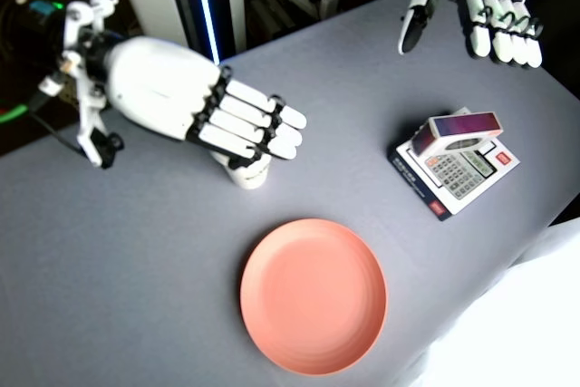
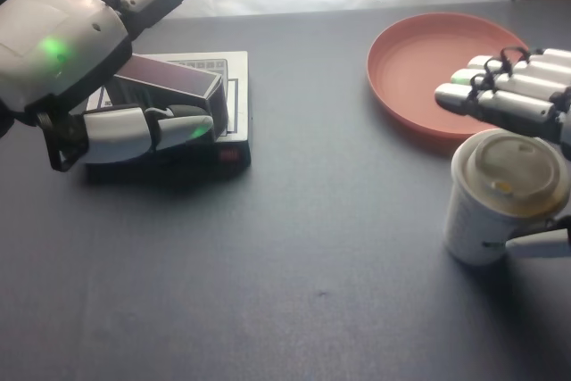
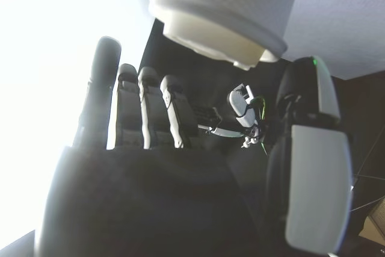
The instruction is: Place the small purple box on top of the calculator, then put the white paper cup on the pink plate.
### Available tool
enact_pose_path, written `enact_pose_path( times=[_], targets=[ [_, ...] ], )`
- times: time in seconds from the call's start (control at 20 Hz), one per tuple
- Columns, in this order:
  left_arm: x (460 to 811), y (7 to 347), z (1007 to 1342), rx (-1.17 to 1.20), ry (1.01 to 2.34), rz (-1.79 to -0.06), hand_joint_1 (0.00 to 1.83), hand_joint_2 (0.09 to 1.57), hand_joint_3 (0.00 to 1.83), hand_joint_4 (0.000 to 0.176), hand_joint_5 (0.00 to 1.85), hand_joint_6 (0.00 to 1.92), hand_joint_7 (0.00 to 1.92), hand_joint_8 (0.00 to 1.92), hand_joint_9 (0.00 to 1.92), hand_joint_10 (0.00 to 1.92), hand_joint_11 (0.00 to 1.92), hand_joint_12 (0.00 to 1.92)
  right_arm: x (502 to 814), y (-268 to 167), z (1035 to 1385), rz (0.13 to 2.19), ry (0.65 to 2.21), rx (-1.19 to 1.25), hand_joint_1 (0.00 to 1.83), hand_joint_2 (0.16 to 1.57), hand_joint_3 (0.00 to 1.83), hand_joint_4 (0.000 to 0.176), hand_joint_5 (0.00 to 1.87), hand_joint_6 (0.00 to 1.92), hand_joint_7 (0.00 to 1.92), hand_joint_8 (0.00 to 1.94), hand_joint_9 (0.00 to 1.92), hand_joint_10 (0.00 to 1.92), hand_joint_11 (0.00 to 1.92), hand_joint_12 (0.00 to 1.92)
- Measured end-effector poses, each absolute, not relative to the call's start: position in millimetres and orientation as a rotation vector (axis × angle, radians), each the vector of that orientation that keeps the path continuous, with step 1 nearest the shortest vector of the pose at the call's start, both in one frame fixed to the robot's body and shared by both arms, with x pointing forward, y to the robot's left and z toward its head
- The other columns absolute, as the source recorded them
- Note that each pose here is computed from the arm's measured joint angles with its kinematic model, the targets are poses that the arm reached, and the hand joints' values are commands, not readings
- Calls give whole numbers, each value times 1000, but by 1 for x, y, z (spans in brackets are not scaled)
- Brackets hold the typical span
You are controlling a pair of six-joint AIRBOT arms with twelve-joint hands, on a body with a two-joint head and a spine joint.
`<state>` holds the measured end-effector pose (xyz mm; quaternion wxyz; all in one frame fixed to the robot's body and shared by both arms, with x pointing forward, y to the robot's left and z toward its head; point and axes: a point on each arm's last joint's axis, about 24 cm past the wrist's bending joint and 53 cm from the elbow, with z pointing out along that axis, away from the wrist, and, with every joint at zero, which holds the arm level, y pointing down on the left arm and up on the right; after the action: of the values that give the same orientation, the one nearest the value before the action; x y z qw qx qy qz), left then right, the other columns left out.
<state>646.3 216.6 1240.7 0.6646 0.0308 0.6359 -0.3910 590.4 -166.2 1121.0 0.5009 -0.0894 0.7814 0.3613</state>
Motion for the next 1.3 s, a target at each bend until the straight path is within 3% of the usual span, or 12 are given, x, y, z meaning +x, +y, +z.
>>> enact_pose_path(
  times=[0.25,0.3,0.35,0.45,0.5,0.65,0.7,0.8,0.85,1.0,1.1,1.3],
  targets=[
    [646,217,1240,65,1438,-887,599,1112,2,45,0,0,0,0,0,0,0,0,592,-162,1108,865,1933,-237,704,982,0,0,0,0,0,0,0,0,0,1067],
    [646,216,1241,66,1436,-889,573,1106,0,45,0,0,0,0,0,0,0,0,593,-161,1107,859,1939,-242,732,978,0,0,0,0,0,0,0,0,0,48],
    [646,216,1239,64,1440,-890,551,1108,1,26,0,0,0,0,0,0,15,7,594,-159,1105,855,1945,-249,748,988,0,0,0,0,0,0,0,0,0,9],
    [646,216,1238,64,1442,-891,602,1111,1,36,0,0,0,0,0,0,0,0,597,-160,1100,840,1960,-252,825,1011,0,0,0,0,0,0,0,0,0,0],
    [647,216,1238,61,1443,-892,595,1110,1,28,0,0,0,0,0,0,0,0,598,-161,1097,830,1971,-254,883,1026,0,0,0,0,0,0,0,0,9,4],
    [647,217,1238,59,1443,-895,617,1103,0,29,7,3,0,0,0,0,1,1,598,-163,1091,813,1995,-255,1023,1029,16,0,61,22,44,12,104,60,0,1508],
    [647,217,1238,59,1444,-895,635,1104,0,22,8,3,0,0,0,0,0,0,598,-162,1092,814,1993,-254,1059,1038,2,0,95,17,81,12,97,439,0,1783],
    [646,216,1238,59,1440,-897,656,1106,0,25,15,6,0,0,0,0,5,2,599,-162,1093,820,1989,-250,1084,1043,0,0,199,32,213,54,82,1004,92,1836],
    [647,217,1239,58,1440,-897,673,1111,1,46,12,4,0,0,0,0,0,0,599,-162,1093,821,1988,-250,1129,1048,0,0,321,77,386,244,231,1126,232,1815],
    [648,219,1238,51,1440,-895,710,1119,4,37,11,3,0,0,0,0,0,0,600,-161,1097,830,1972,-248,1207,1048,0,0,539,240,497,842,486,1378,435,1835],
    [648,219,1238,48,1440,-895,732,1120,4,41,13,3,0,0,0,0,0,0,601,-160,1099,832,1967,-249,1248,1051,1,0,421,904,434,1237,531,1609,542,1913],
    [648,220,1238,47,1440,-895,752,1123,4,37,12,3,0,0,0,0,0,0,601,-159,1099,834,1970,-251,1304,1047,0,0,388,1271,452,1451,678,1866,833,1921]
  ],
)
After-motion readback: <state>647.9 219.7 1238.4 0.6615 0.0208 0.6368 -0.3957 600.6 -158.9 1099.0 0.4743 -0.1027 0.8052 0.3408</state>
